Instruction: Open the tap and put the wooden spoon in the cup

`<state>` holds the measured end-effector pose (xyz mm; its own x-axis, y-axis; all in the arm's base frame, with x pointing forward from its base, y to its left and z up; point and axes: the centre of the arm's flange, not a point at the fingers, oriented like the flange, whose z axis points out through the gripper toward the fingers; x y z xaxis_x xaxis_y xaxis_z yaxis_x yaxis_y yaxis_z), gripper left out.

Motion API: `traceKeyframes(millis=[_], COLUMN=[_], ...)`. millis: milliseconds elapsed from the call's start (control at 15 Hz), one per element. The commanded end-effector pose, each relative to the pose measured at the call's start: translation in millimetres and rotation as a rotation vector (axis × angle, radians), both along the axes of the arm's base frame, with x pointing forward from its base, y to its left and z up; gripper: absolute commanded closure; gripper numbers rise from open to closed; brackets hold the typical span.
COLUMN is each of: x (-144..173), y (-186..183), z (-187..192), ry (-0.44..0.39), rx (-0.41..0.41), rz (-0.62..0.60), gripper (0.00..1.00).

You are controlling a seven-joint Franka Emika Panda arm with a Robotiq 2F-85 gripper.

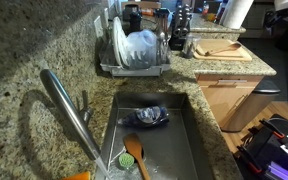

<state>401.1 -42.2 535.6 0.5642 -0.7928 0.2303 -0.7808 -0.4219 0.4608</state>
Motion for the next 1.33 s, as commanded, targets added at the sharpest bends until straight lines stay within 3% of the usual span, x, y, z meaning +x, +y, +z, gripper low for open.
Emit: traceKeyframes(millis=[0, 67, 267, 333, 467, 533, 600, 800, 1000, 1067, 1267], x=[-60.7, -27.9, -56.3, -49.0, -41.3, -39.7, -39.9, -40.5, -21.7, -63.1, -55.1], y=[-78.9, -44.7, -77.5, -75.0, -124.1, -157.0, -180.2, -266.7, -329.2, -293.1, -302.6], z=[3.9, 12.7, 15.3, 5.3, -2.3, -1.5, 1.1, -6.2, -37.7, -23.4, -34.7], ry=[-0.085, -0.043, -0.071, -0.075, -0.151, -0.191, -0.227, -0.283, -0.267, -0.298, -0.273], rx=[0.039, 0.022, 0.046, -0.015, -0.054, -0.054, -0.057, -0.012, 0.125, 0.062, 0.064], rz=[-0.183, -0.106, -0.186, -0.201, -0.344, -0.391, -0.437, -0.608, -0.746, -0.693, -0.707], gripper=[0.00, 0.00, 0.00, 0.00, 0.00, 0.18, 0.03, 0.00, 0.00, 0.00, 0.00])
